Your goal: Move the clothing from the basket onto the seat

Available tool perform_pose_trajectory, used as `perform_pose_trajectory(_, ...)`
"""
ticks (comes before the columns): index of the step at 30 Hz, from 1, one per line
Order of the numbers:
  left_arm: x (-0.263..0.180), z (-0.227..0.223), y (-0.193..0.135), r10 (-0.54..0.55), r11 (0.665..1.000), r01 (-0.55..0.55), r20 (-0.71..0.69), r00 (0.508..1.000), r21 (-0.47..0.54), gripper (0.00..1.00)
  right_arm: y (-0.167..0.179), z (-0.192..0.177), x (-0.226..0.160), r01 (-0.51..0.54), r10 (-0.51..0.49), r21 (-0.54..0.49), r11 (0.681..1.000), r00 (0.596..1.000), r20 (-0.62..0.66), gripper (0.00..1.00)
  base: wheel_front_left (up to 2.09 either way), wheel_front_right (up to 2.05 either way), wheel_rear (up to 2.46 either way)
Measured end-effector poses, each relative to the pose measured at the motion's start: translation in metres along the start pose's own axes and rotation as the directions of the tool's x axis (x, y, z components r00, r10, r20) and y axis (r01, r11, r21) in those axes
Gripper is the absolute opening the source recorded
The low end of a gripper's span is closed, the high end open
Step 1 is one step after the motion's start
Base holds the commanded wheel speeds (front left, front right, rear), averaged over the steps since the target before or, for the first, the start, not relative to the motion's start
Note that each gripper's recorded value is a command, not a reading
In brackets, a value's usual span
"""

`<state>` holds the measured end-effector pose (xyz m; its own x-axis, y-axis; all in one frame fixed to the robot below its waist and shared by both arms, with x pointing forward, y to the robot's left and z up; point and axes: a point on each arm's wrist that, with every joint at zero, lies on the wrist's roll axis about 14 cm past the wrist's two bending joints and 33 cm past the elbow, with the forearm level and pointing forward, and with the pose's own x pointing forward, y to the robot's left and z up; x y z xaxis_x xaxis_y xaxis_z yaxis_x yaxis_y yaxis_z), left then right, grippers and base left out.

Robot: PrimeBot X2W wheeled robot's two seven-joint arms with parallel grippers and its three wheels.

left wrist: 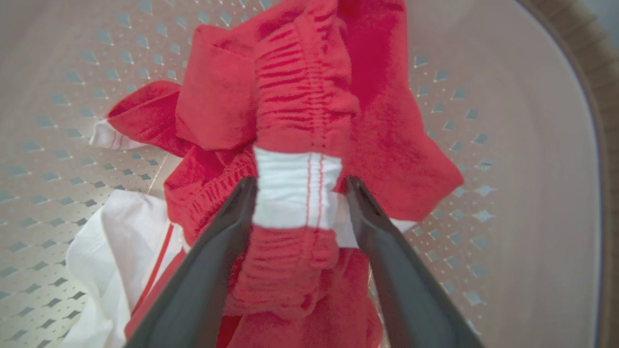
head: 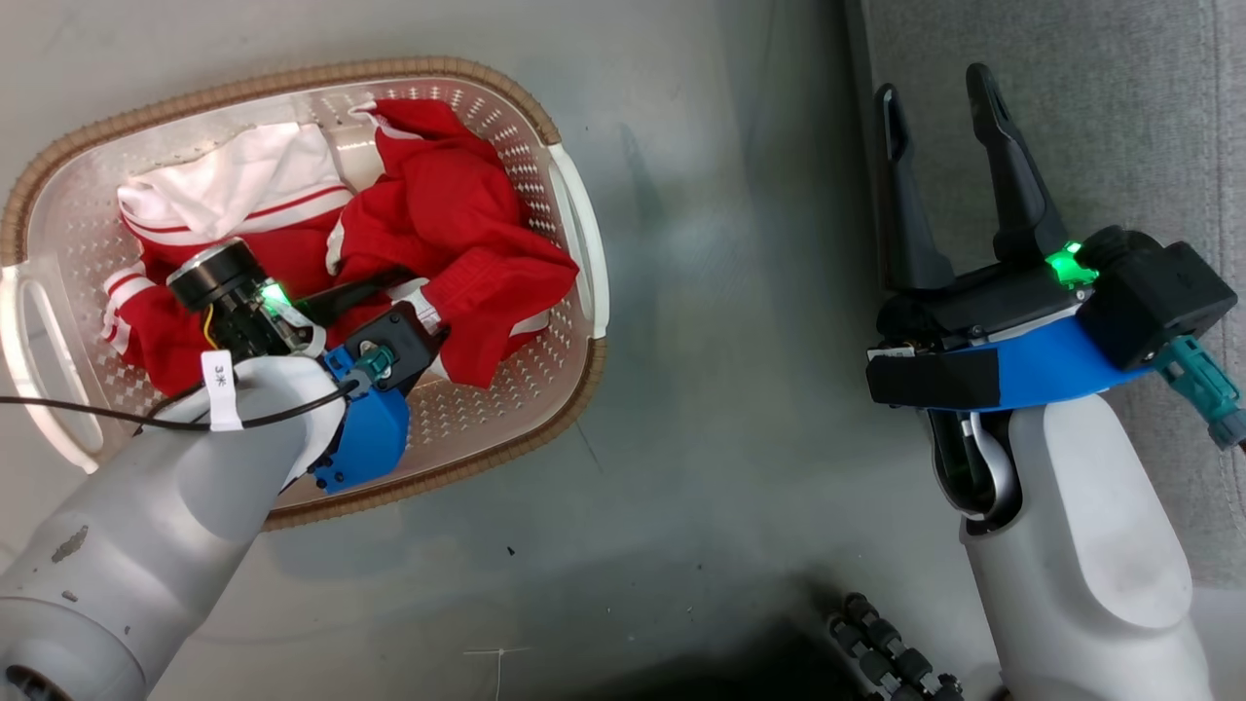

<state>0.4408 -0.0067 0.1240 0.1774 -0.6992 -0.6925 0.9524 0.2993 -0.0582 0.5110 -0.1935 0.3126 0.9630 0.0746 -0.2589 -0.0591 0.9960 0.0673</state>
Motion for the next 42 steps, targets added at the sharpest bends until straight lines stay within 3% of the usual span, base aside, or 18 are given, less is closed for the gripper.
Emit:
perform_pose_trajectory(5, 0.005, -0.003, -0.003, -0.013, 1.000, 0.013, -0.001, 1.000, 0.004, 1.00, 0.002, -0.005, 0.004, -0.007, 0.007, 0.002, 1.000, 1.000, -0.006, 1.00, 0.00, 0.00, 0.00)
perform_pose_trajectory(6, 0.006, -0.003, -0.003, -0.012, 1.000, 0.012, -0.002, 1.000, 0.006, 0.33, 0.002, -0.006, 0.005, -0.009, 0.009, 0.001, 1.000, 1.000, -0.006, 1.00, 0.00, 0.00, 0.00)
perform_pose_trajectory(7, 0.006, -0.003, -0.002, -0.012, 1.000, 0.012, -0.002, 1.000, 0.007, 0.00, 0.003, -0.006, 0.005, -0.010, 0.010, 0.001, 1.000, 1.000, -0.005, 1.00, 0.00, 0.00, 0.00)
perform_pose_trajectory(27, -0.023, 0.066, -0.006, 0.014, 1.000, -0.014, 0.148, 0.989, 0.002, 0.00, 0.013, 0.026, 0.005, -0.028, 0.028, -0.002, 1.000, 0.998, 0.058, 1.00, 0.00, 0.00, 0.00)
perform_pose_trajectory(42, -0.093, 0.142, -0.008, 0.169, 0.983, -0.134, 0.338, 0.926, -0.124, 0.00, 0.036, 0.070, -0.016, -0.067, 0.067, -0.005, 0.998, 0.989, 0.132, 1.00, 0.00, 0.00, 0.00)
